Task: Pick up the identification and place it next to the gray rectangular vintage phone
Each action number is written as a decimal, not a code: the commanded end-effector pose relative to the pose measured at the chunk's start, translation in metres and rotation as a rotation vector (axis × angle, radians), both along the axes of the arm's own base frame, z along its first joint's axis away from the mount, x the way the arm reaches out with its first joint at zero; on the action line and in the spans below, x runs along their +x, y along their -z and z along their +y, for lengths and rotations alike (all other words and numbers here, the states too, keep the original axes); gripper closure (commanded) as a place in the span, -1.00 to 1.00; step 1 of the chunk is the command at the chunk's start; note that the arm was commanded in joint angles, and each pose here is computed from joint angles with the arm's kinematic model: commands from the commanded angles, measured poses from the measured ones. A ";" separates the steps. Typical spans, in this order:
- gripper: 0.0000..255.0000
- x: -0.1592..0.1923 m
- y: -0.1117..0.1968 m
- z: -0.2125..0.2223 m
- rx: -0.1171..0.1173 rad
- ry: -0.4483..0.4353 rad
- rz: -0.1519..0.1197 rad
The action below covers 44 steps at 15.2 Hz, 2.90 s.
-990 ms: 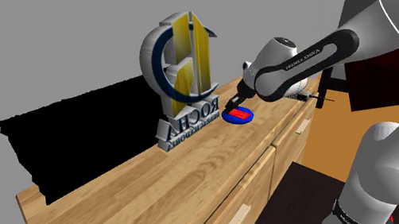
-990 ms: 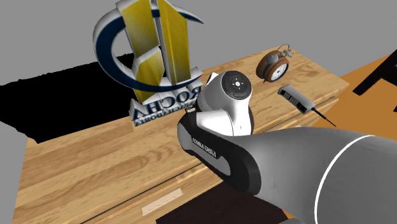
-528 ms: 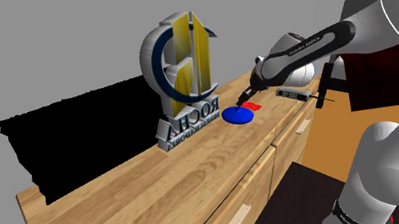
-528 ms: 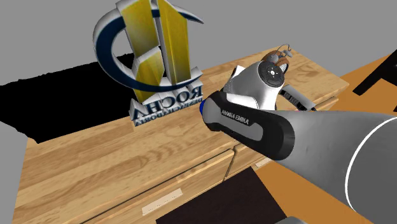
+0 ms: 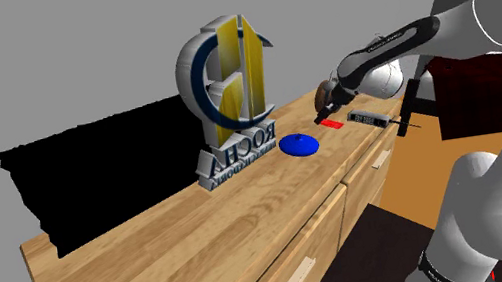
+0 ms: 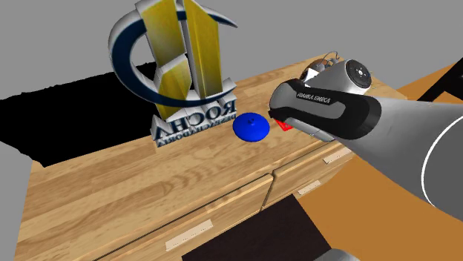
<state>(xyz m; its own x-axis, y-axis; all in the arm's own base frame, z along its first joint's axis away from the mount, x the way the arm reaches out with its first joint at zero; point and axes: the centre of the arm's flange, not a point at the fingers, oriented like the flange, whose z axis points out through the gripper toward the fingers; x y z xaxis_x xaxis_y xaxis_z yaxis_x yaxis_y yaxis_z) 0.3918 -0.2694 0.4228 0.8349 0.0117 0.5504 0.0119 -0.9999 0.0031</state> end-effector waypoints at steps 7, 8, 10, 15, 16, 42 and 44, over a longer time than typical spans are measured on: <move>1.00 -0.005 0.000 -0.104 -0.003 -0.002 0.000; 1.00 -0.006 0.000 -0.117 -0.003 -0.002 0.000; 1.00 -0.007 0.000 -0.143 -0.003 -0.002 0.000; 1.00 -0.009 0.016 -0.162 -0.003 -0.002 0.000; 1.00 -0.009 0.021 -0.162 -0.003 -0.002 0.000; -1.00 -0.009 0.100 -0.162 -0.003 -0.002 0.000; -1.00 -0.009 0.100 -0.162 -0.003 -0.002 0.000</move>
<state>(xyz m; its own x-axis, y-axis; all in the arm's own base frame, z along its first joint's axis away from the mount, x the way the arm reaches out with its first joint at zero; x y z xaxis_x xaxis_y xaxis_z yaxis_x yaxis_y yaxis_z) 0.3833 -0.4317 0.3230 0.8349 0.0150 0.5502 0.0142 -0.9999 0.0057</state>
